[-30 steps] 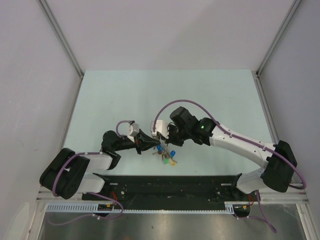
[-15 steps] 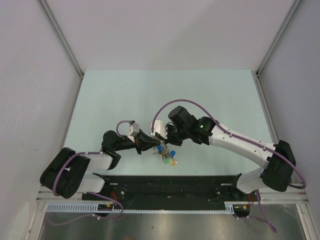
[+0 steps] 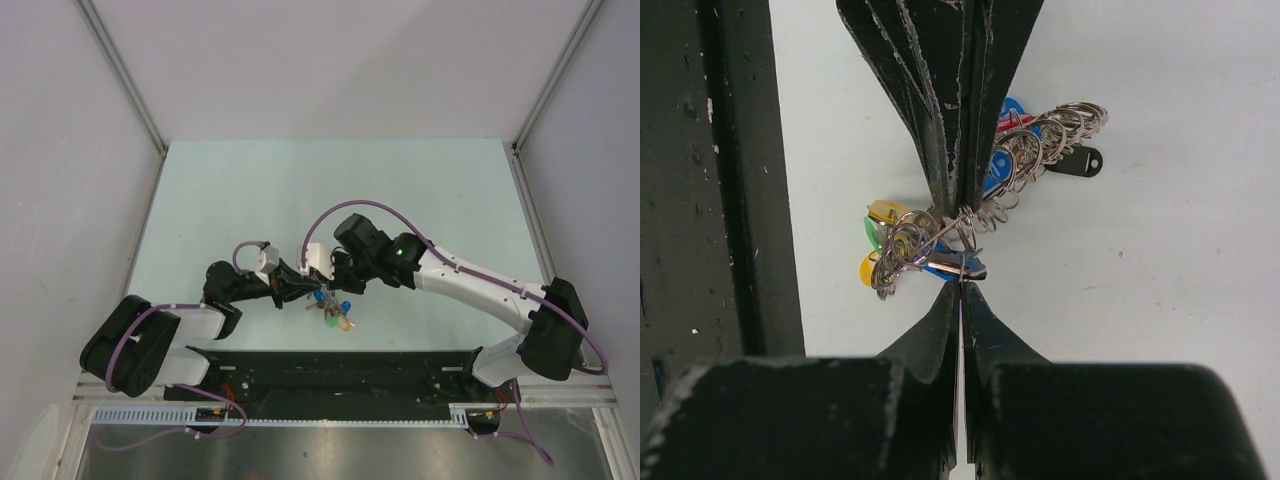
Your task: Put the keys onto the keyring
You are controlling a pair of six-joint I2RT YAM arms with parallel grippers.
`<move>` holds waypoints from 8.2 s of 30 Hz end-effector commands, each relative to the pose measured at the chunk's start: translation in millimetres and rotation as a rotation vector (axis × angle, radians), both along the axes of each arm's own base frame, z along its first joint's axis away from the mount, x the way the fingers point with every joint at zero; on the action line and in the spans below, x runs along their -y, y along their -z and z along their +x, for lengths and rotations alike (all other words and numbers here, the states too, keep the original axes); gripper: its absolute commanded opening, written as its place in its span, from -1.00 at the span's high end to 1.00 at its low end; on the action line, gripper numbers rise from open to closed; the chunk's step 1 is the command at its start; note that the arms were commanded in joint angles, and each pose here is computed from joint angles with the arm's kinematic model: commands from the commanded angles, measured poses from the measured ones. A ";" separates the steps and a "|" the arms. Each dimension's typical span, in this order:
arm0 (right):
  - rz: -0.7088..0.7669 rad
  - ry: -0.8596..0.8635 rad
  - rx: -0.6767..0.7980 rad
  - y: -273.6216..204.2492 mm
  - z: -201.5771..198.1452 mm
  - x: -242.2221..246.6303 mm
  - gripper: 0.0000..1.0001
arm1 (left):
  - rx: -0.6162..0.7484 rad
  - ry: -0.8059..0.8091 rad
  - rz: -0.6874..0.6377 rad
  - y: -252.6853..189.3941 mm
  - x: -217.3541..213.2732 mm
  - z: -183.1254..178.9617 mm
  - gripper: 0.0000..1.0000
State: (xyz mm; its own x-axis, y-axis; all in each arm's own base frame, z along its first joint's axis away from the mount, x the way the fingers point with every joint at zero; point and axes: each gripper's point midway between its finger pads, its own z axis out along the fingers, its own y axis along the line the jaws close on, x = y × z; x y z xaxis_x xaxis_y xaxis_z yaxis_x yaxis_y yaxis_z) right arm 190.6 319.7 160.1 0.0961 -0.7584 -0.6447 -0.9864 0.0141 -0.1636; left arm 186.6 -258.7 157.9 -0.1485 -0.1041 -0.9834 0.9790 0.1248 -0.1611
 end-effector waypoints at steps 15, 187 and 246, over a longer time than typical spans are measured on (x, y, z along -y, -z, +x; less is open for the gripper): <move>0.048 -0.016 0.039 -22.7 4.8 -11.3 1.00 | 0.455 0.042 -0.191 -79.4 -0.9 -12.4 1.00; 0.207 0.447 -0.013 17.3 62.5 65.0 1.00 | 0.430 -0.073 -0.164 -72.1 -28.7 2.0 0.99; 0.176 -0.090 0.072 -28.7 -10.1 -30.4 1.00 | 0.469 0.057 -0.166 -76.3 -13.7 -20.0 0.99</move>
